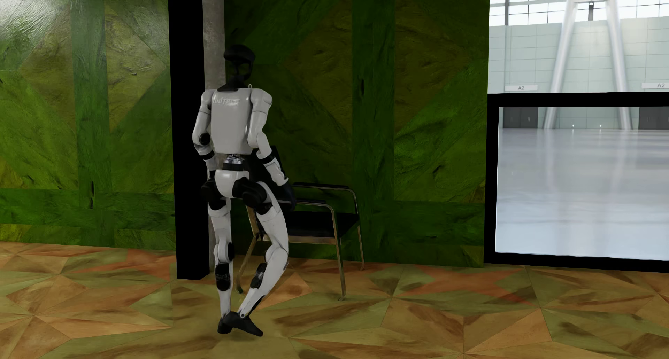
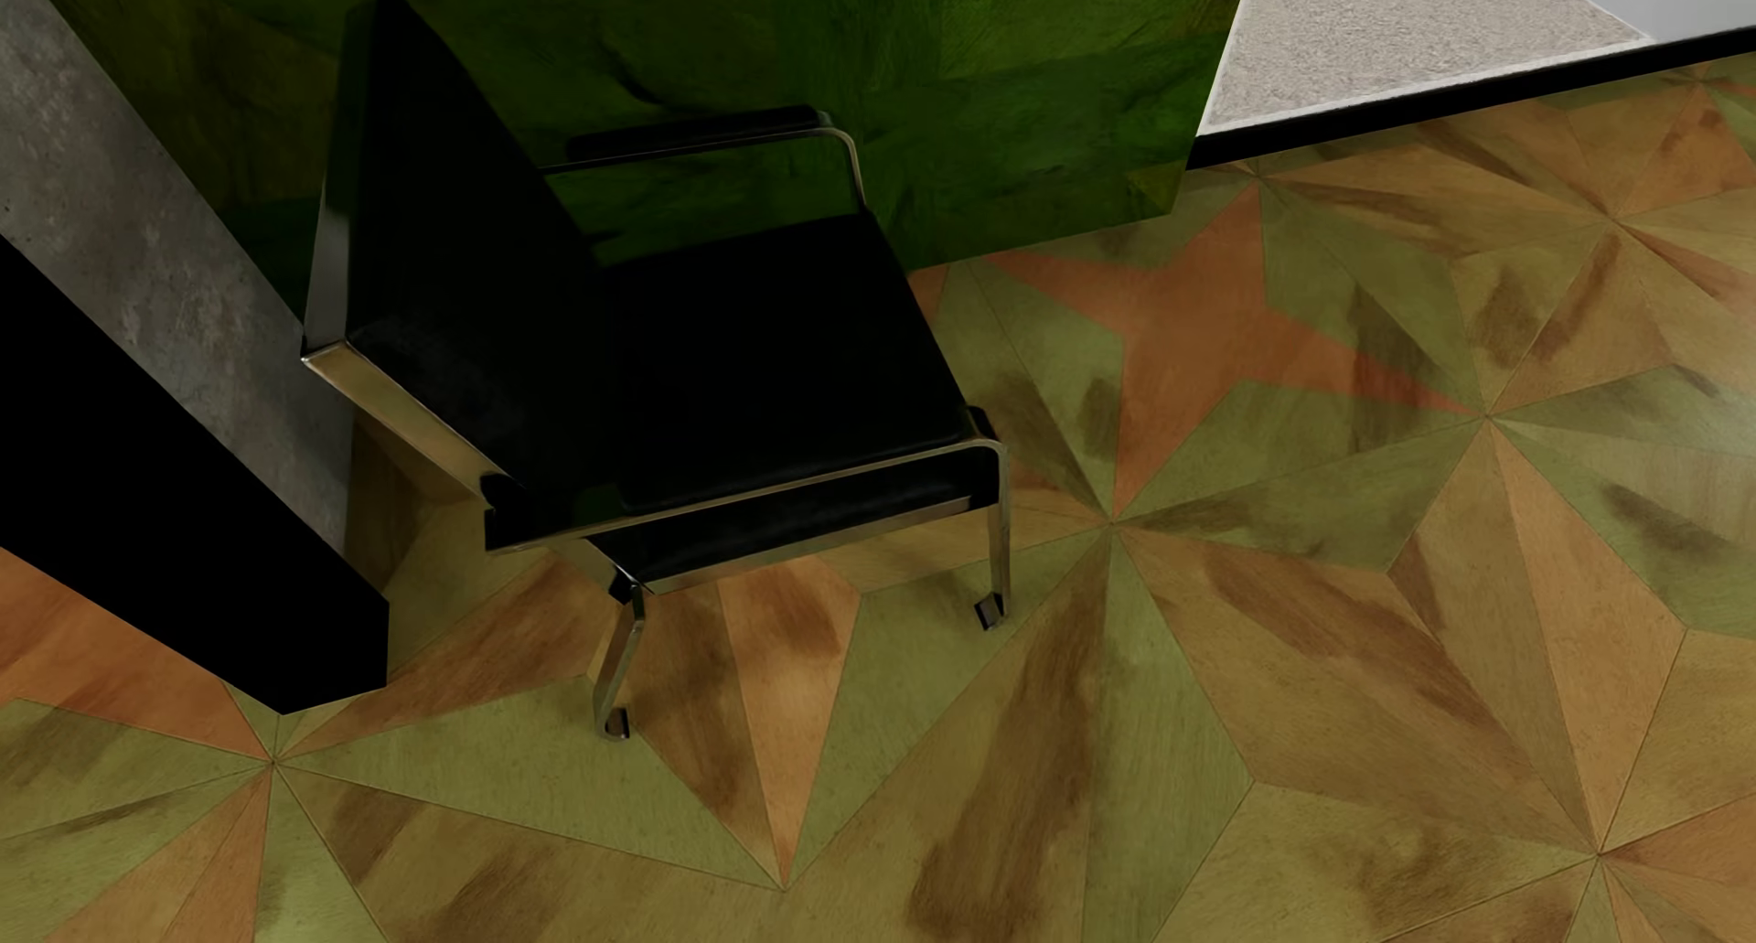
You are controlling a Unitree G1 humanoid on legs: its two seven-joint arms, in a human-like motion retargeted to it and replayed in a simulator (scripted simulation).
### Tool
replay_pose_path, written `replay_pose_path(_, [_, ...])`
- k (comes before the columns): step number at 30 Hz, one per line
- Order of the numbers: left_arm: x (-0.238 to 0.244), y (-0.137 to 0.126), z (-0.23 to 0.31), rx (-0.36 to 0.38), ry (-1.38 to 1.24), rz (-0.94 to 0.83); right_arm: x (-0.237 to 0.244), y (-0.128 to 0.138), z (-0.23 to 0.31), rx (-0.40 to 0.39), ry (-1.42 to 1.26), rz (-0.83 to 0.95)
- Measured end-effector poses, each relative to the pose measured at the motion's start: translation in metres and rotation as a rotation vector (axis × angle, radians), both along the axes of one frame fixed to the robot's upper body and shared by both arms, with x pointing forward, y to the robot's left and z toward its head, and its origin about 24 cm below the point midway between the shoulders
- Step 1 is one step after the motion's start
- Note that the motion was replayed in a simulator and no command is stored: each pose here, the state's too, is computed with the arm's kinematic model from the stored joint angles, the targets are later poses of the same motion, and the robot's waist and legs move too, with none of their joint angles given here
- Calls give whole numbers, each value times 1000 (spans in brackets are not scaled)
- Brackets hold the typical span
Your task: Approach the chair
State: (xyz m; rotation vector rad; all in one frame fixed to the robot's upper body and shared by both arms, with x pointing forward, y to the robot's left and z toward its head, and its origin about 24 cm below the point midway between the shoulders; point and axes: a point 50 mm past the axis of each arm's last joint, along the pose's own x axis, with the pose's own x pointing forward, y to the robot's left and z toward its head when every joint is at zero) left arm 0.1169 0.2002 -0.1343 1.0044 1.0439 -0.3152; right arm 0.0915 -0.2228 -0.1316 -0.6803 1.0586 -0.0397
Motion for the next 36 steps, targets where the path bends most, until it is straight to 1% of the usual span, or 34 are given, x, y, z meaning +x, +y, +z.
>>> replay_pose_path(3, [27, -1, 13, 1, -134, 6, -16, -3, -4, 8, 50, -45])
replay_pose_path(5, [40, -5, 23, -3, -203, -26, -23, -5, -5, 24, 73, -56])
replay_pose_path(8, [49, -10, 29, -18, -241, -59, -31, -4, -6, 42, 83, -115])
replay_pose_path(10, [45, -9, 27, -2, -220, -62, -30, 0, -8, 43, 97, -89])
replay_pose_path(13, [27, -2, 18, 25, -142, -40, -19, 10, -9, 44, 103, 21])
replay_pose_path(17, [0, 3, 5, 45, 26, -94, 4, 19, -2, 27, 21, 101])
replay_pose_path(20, [-10, 5, 0, 43, 94, -108, 14, 22, 1, 38, -28, 71])
replay_pose_path(23, [-12, 2, -2, 35, 109, -116, 15, 17, 1, 27, -36, 67])
replay_pose_path(31, [8, -9, 3, 12, 30, -145, 25, 13, 2, 6, -15, 81])
replay_pose_path(36, [14, -10, 6, 20, 9, -175, 26, 19, -1, 33, -5, 38])
